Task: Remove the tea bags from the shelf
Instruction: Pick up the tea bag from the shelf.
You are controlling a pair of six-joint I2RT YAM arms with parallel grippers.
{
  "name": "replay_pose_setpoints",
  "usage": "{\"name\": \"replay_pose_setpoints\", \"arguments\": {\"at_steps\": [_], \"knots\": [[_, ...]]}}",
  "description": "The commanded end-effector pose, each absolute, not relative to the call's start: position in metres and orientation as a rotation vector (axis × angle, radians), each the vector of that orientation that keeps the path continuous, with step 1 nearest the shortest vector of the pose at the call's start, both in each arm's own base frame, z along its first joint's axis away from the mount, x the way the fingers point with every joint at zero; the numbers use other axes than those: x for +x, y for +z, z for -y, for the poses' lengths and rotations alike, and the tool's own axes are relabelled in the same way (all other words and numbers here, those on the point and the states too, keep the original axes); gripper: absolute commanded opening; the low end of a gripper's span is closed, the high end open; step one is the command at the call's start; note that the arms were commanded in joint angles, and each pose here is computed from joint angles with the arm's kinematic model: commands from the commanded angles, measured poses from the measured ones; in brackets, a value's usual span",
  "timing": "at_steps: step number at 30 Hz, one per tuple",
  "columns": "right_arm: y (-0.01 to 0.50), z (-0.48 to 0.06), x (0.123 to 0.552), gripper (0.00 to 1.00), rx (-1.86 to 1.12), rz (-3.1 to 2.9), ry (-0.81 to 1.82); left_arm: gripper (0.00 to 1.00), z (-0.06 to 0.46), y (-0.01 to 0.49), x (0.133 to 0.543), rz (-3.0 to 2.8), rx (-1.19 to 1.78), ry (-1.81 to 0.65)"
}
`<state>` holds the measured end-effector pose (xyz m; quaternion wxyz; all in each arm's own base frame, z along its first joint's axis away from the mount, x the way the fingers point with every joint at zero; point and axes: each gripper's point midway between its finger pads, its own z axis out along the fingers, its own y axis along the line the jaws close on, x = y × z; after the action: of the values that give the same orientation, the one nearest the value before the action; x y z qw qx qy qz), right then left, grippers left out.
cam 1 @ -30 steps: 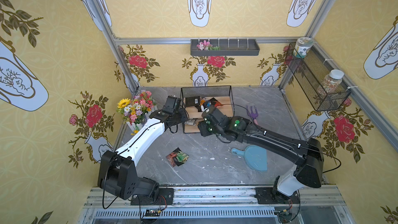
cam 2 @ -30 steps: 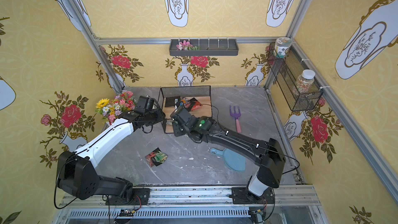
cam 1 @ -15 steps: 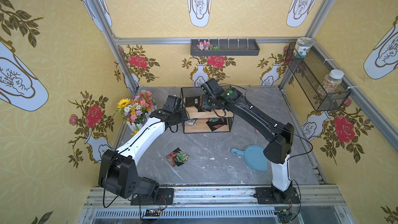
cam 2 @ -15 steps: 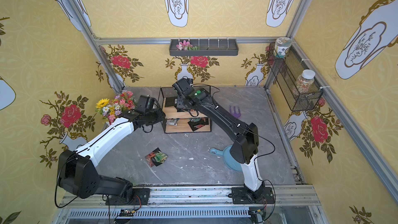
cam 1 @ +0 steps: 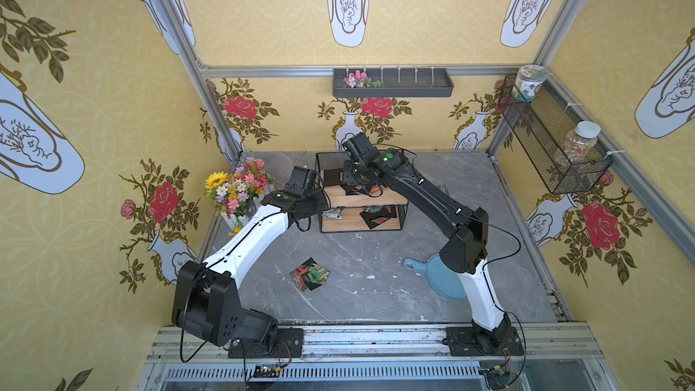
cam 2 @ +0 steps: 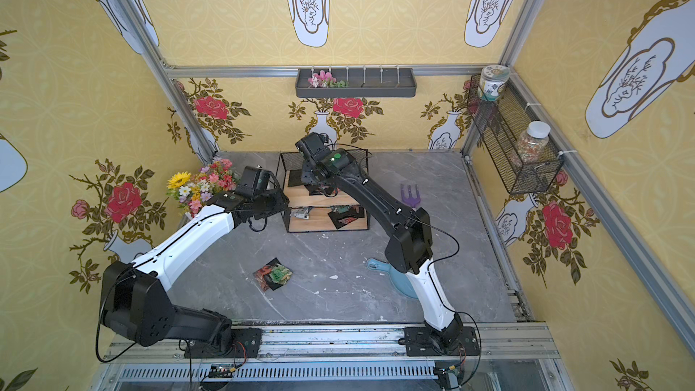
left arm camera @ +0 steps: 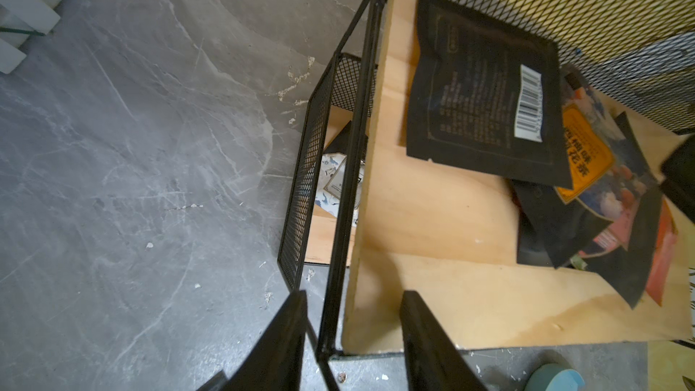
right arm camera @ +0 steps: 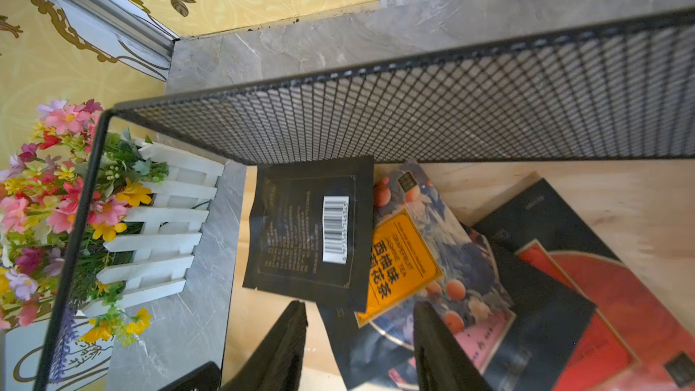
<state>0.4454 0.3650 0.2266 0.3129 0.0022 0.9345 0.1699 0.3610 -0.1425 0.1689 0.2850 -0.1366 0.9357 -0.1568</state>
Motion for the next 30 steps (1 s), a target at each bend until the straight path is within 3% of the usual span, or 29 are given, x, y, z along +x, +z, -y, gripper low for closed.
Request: {"name": "replay_pose_setpoints", "arguments": {"at_steps": [1, 22, 30], "knots": [[0.231, -0.379, 0.454, 0.51, 0.003, -2.422, 0.508, 0.46, 0.14, 0.156, 0.353, -2.559, -0.359, -0.39], [0.194, -0.388, 0.483, 0.57, -0.091, -2.397, 0.373, 0.46, 0.142, 0.159, 0.351, -2.555, -0.356, -0.405], [0.163, -0.382, 0.473, 0.54, -0.121, -2.455, 0.256, 0.45, 0.142, 0.161, 0.351, -2.548, -0.355, -0.405]]}}
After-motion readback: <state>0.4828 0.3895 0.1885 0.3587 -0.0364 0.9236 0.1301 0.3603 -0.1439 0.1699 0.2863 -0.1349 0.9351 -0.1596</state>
